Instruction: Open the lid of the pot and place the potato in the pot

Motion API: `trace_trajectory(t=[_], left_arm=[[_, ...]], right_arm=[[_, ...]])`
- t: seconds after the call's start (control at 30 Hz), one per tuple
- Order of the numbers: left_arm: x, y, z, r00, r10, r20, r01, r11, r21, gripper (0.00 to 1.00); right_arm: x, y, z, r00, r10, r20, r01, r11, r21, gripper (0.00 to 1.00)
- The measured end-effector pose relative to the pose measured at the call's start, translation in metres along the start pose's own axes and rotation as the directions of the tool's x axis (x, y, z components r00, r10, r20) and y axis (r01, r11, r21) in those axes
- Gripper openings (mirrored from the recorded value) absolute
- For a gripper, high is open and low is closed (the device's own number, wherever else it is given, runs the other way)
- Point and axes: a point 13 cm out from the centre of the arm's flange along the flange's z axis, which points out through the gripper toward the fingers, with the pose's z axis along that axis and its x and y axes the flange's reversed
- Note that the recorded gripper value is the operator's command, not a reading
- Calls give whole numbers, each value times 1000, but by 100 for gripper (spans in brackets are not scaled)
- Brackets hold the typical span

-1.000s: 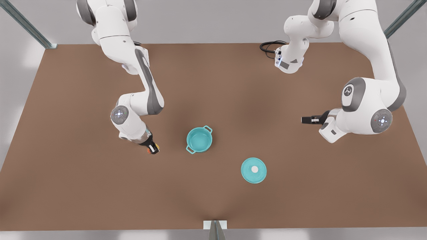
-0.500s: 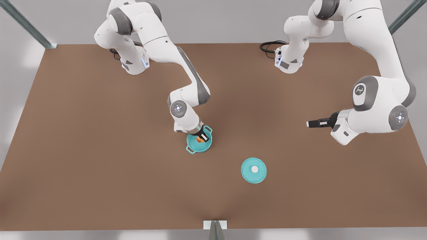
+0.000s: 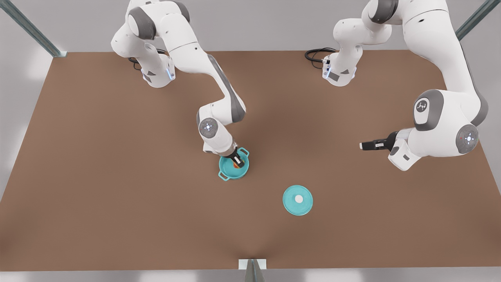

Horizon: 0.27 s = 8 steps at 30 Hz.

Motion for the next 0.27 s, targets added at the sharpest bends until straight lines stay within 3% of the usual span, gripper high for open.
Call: trace_trajectory(t=[0.07, 0.17, 0.2, 0.27], left_arm=[[0, 0, -1, 1000, -1, 1, 1, 1000, 0, 100], [-1, 0, -4, 1000, -1, 10, 1, 1000, -3, 100], [-3, 1, -5, 1000, -1, 14, 2, 1000, -6, 100], [-6, -9, -3, 999, 22, 32, -21, 999, -44, 100]], right_arm=[[-53, 14, -90, 998, -8, 69, 11, 999, -38, 100], [-258, -63, -235, 962, 66, 266, -77, 997, 28, 100], [-324, -124, -262, 954, 116, 277, -137, 989, 58, 100], [-378, -211, -266, 961, 105, 257, -143, 981, 134, 100]])
